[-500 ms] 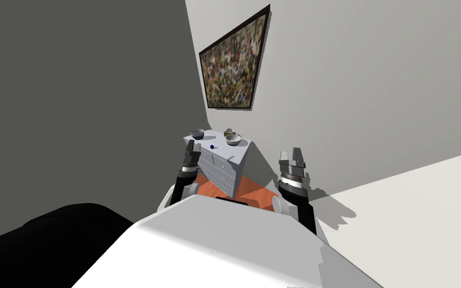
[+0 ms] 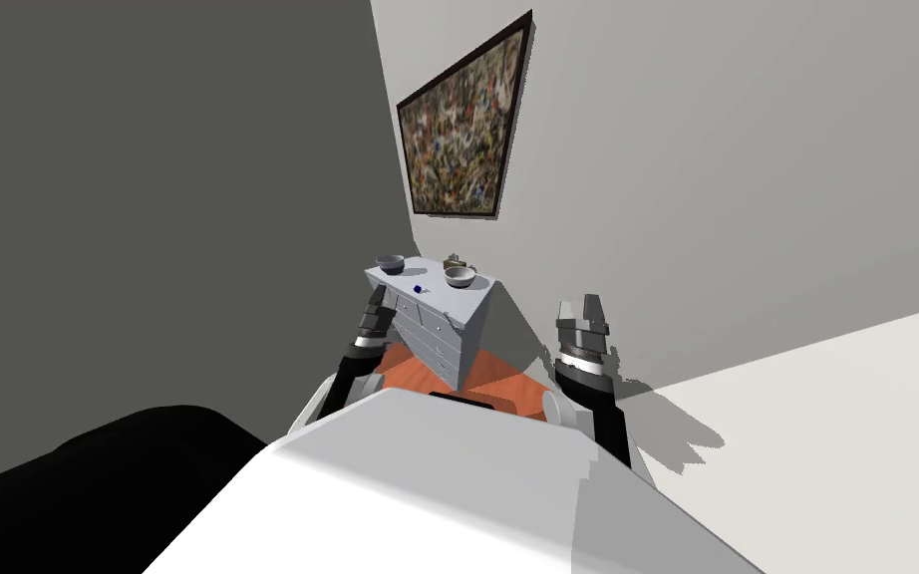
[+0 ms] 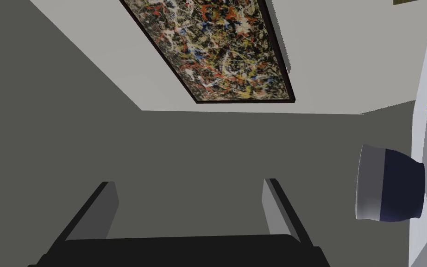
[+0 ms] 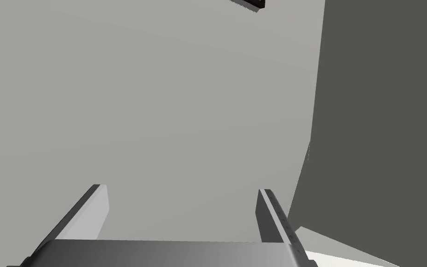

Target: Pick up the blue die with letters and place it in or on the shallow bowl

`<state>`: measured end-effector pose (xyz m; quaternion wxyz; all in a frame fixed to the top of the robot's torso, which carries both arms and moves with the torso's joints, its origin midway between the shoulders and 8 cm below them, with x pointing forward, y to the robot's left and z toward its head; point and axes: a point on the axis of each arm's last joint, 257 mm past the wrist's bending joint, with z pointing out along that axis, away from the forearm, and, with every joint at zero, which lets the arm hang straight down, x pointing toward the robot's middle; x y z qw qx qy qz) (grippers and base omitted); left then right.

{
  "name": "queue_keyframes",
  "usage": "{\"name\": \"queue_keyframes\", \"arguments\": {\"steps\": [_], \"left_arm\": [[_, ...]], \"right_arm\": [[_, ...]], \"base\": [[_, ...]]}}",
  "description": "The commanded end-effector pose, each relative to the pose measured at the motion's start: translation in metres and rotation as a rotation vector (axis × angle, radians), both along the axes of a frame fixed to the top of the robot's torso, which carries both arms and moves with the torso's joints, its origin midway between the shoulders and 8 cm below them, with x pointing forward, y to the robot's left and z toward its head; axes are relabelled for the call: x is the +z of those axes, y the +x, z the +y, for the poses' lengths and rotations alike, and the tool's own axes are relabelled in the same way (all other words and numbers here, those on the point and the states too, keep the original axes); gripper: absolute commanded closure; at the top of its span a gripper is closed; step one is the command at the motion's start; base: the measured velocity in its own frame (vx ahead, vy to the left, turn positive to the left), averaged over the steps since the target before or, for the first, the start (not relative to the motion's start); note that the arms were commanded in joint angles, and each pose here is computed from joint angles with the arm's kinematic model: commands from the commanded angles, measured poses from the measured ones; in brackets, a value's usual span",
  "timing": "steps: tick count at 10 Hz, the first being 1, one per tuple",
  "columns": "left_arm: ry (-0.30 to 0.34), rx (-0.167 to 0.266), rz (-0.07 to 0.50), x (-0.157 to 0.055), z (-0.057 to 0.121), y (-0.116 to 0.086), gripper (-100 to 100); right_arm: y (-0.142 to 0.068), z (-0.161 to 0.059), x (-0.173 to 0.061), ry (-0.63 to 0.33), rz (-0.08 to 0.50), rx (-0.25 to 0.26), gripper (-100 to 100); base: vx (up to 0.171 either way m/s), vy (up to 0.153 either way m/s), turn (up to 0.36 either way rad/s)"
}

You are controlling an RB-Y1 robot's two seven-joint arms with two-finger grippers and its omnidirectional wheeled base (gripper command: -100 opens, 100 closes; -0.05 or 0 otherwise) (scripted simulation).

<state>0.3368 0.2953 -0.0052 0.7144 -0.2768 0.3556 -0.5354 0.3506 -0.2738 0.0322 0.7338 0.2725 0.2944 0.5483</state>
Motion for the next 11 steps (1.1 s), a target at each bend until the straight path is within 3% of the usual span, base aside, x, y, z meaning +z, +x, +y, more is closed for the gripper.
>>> {"name": "queue_keyframes", "arguments": {"steps": [1,2,4,5,6,7,9,10,11], "left_arm": [[-0.009,0.02,0.075,-0.017,0.014,0.0,-100],[-0.009,0.02,0.075,-0.017,0.014,0.0,-100],[-0.025,0.057,0.179,-0.043,0.038,-0.003,-100],[-0.026,0.058,0.184,-0.044,0.038,-0.002,-100],[-0.036,0.082,0.244,-0.059,0.052,-0.006,-100],[-0.036,0.082,0.244,-0.059,0.052,-0.006,-100],[-0.056,0.136,0.359,-0.088,0.083,-0.017,-100],[-0.058,0.14,0.373,-0.091,0.085,-0.017,-100],[-0.067,0.171,0.431,-0.105,0.102,-0.025,-100]], "right_arm": [[0.0,0.0,0.0,0.0,0.0,0.0,0],[0.0,0.0,0.0,0.0,0.0,0.0,0],[0.0,0.0,0.0,0.0,0.0,0.0,0],[0.0,0.0,0.0,0.0,0.0,0.0,0],[0.0,0.0,0.0,0.0,0.0,0.0,0],[0.0,0.0,0.0,0.0,0.0,0.0,0],[0.0,0.0,0.0,0.0,0.0,0.0,0],[0.0,0.0,0.0,0.0,0.0,0.0,0],[0.0,0.0,0.0,0.0,0.0,0.0,0]], "base": [[-0.029,-0.19,0.039],[-0.019,-0.141,0.027],[-0.015,-0.148,0.024],[-0.005,-0.124,0.015],[-0.009,-0.123,-0.001],[-0.008,-0.104,0.008],[-0.005,-0.151,-0.006],[0.002,-0.144,0.01],[0.017,-0.147,-0.027]]}}
